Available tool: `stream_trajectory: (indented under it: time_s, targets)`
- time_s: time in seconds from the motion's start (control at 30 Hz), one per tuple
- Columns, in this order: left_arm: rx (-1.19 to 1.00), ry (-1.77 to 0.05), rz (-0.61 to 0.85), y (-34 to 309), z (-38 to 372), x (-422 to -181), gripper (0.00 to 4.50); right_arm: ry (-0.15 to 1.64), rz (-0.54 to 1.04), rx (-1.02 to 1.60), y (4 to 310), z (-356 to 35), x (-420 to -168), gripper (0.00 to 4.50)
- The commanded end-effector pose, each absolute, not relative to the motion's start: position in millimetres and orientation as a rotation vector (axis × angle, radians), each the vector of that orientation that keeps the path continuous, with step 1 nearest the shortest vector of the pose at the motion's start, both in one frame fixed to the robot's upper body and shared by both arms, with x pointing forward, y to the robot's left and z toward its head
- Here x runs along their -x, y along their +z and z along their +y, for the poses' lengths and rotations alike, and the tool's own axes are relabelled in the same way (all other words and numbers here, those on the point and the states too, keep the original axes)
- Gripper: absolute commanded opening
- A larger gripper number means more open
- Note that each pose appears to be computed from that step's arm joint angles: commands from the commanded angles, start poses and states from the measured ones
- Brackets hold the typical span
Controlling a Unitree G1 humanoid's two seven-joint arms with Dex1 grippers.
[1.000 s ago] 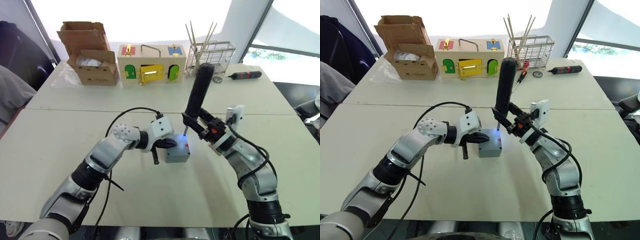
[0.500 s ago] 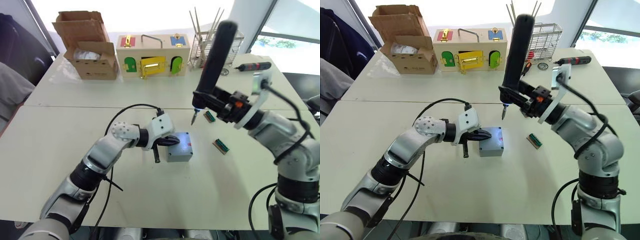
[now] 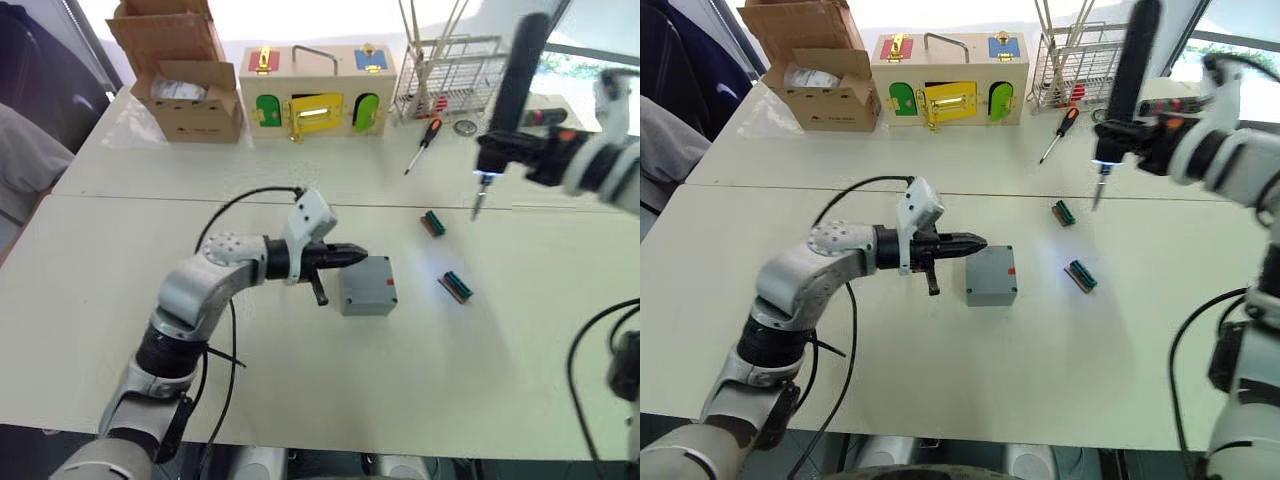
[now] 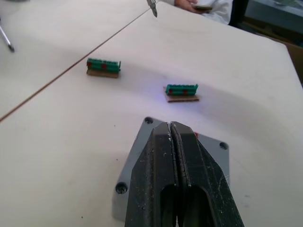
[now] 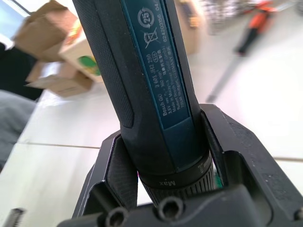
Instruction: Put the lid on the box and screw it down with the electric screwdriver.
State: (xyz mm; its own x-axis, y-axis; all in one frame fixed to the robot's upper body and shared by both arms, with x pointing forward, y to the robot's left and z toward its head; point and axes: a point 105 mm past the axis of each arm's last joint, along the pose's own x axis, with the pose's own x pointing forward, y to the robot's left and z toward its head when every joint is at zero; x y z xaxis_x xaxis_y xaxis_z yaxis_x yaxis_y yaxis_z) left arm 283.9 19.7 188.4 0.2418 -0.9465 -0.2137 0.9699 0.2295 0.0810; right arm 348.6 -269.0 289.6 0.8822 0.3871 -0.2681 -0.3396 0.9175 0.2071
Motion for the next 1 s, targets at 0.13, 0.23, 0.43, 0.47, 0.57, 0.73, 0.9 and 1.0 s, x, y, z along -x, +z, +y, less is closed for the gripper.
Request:
stream_trajectory:
  time_s: [0.13, 0.23, 0.43, 0.47, 0.57, 0.73, 0.9, 1.0]
  targets:
    - [-0.425, -1.442, 0.122, 175.3, 5.9, -255.9, 0.00, 0.300, 0.661, -0.143, 242.4, -322.8, -322.0, 1.76]
    - [-0.403, -1.465, 0.111, 171.9, -2.4, -250.6, 0.00, 0.274, 0.769, -0.150, 217.9, -333.1, -320.5, 1.76]
    - [-0.391, -1.442, 0.101, 168.2, -5.8, -249.2, 0.00, 0.233, 0.899, -0.157, 182.7, -342.0, -321.1, 1.76]
    - [-0.385, -1.434, 0.102, 167.1, -4.7, -249.2, 0.00, 0.222, 0.914, -0.159, 177.2, -343.9, -321.5, 1.76]
    - [-0.374, -1.419, 0.109, 162.2, -2.5, -249.5, 0.00, 0.200, 0.929, -0.161, 168.9, -349.2, -324.5, 1.76]
    - [-0.364, -1.390, 0.088, 161.0, -3.6, -253.3, 0.00, 0.195, 0.947, -0.141, 160.6, -352.4, -328.2, 1.76]
    - [-0.347, -1.336, 0.021, 170.0, -2.7, -260.4, 0.00, 0.193, 0.961, -0.133, 155.1, -353.4, -329.5, 3.12]
    - [-0.355, -1.264, -0.059, 181.1, -1.2, -269.6, 0.00, 0.187, 0.966, -0.123, 154.5, -354.3, -329.6, 4.28]
